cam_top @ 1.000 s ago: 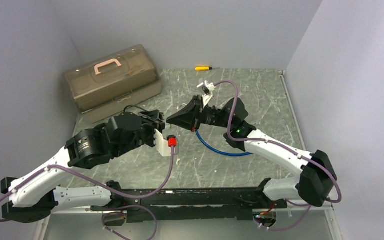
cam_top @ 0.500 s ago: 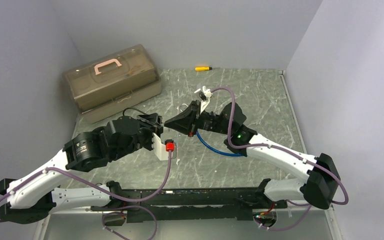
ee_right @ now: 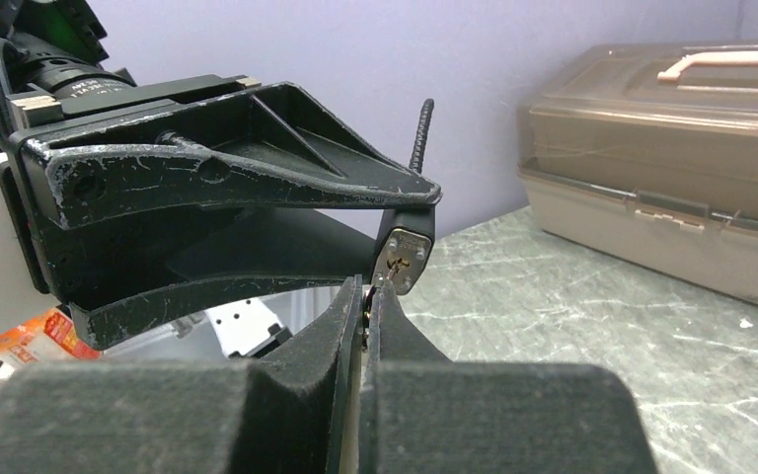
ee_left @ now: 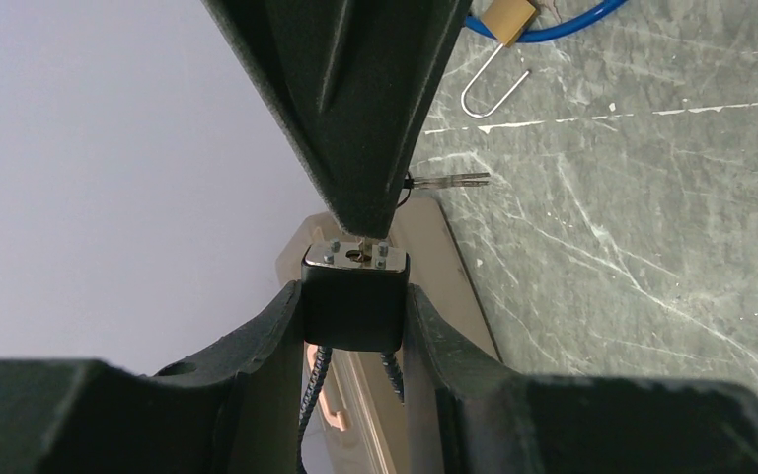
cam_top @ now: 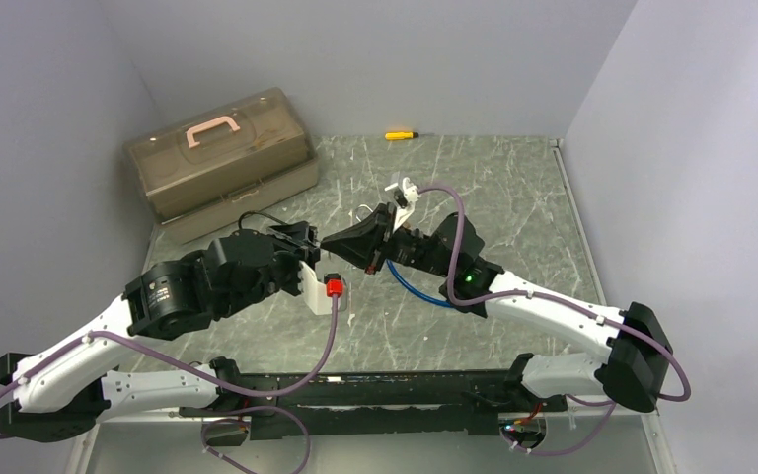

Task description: Unlock with the key

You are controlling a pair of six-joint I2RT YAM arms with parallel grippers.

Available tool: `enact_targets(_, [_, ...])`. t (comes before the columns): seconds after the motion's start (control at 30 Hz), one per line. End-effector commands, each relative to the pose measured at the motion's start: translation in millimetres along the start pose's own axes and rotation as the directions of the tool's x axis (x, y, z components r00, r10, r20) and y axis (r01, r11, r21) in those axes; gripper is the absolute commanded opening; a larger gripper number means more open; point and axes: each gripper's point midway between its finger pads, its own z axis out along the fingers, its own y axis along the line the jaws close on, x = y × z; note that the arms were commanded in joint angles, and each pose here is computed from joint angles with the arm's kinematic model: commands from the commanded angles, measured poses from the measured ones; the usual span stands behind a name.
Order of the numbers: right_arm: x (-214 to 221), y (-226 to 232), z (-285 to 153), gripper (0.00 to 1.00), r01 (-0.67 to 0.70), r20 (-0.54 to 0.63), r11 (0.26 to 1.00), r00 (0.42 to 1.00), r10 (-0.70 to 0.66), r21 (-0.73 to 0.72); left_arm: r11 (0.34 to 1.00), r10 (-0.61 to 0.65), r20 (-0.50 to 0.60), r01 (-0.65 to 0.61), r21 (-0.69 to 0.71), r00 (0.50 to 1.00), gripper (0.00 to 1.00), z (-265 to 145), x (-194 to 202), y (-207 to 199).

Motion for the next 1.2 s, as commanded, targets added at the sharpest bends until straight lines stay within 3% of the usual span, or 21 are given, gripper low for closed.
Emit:
enact_targets(0.0, [11.7, 5.4, 7.9, 0.00, -0.010, 0.038, 1.000, 0.999, 0.010, -0.013, 0.989, -0.024, 0.523, 0.097, -0.113, 0.852, 0.00, -12.0, -126.7, 53.7])
enact_targets(0.3, [5.3, 14.5, -6.3, 0.00, 0.042, 0.008, 0.999, 0.999, -0.042, -0.032, 0.993, 0.005, 0.543, 0.060, -0.102, 0.840, 0.00, -14.9, -133.3, 45.7])
enact_targets(0.53, [-14.5, 22.5, -60.9, 0.00, 0.130, -0.050, 0.991, 0.990, -0.129, 0.020, 0.995, -0.004, 0.527, 0.054, -0.080, 0.850, 0.00, -18.4, -127.8, 46.4])
enact_targets(0.73, [-30.0, 26.3, -98.0, 0.00, 0.184, -0.059, 0.977, 0.982, -0.178, 0.109, 0.999, 0.028, 0.509, -0.006, -0.045, 0.860, 0.00, -5.6, -121.6, 22.9])
enact_targets(1.17, [-39.1, 16.3, -100.6, 0.00, 0.128, -0.048, 0.971, 0.992, -0.120, 0.200, 0.997, 0.034, 0.393, -0.005, -0.075, 0.919, 0.00, 29.8, -100.3, 5.8])
